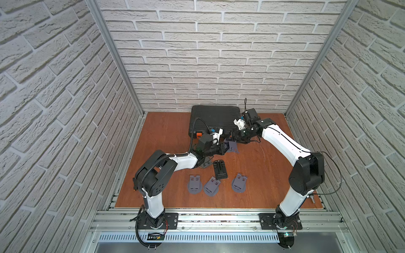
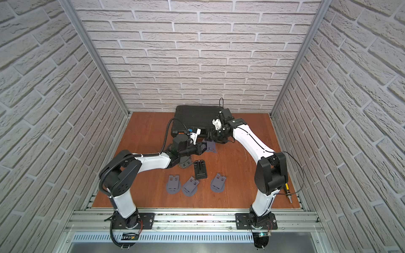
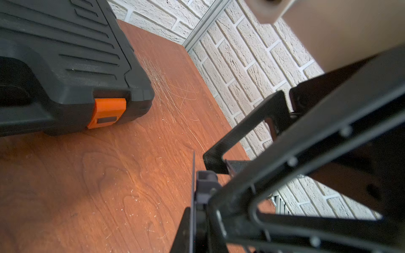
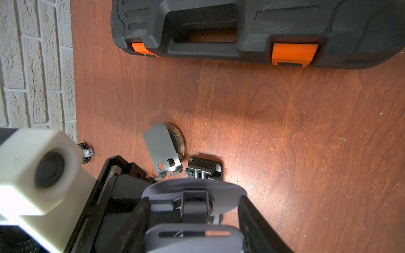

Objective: Open the phone stand

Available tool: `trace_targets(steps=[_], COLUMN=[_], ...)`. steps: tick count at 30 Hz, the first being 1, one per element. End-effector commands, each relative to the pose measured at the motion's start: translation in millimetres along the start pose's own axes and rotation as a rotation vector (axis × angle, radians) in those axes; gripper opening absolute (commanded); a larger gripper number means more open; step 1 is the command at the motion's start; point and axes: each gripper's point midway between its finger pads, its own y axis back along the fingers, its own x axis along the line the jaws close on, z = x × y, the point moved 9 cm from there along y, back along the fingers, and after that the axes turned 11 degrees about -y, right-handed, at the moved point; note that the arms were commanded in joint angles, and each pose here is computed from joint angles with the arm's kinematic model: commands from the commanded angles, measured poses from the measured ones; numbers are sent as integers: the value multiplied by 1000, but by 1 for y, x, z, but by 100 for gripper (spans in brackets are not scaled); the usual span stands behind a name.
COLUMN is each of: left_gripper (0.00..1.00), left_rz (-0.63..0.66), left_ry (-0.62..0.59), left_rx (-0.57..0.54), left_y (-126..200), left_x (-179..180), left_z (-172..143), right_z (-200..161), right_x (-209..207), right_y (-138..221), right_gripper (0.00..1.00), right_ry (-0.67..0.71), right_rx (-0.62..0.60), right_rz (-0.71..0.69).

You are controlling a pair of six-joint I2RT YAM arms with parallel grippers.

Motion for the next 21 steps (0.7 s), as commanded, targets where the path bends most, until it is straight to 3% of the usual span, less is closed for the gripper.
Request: trace_targets(steps=[1,9,17,21], left_gripper=[0,0,0,0], left_rz=[-44,-40,-11,40], left_ry=[-48,-47,-27,5], left_rx=[-82,-85,-79,-59], left_y=[0,-1,-2,-2], left_x=[-7,-7,-1,7], left_z=[15,15,11,7], right_z=[-3,-5,-6,-3], right_x=[2,0,1,5], right_y=[0,-3,1,12], right_gripper=[59,55,28,23], right_ry=[8,0,2,10], right_rx=[14,24,-2,-58], right_rz=[16,23,28,26])
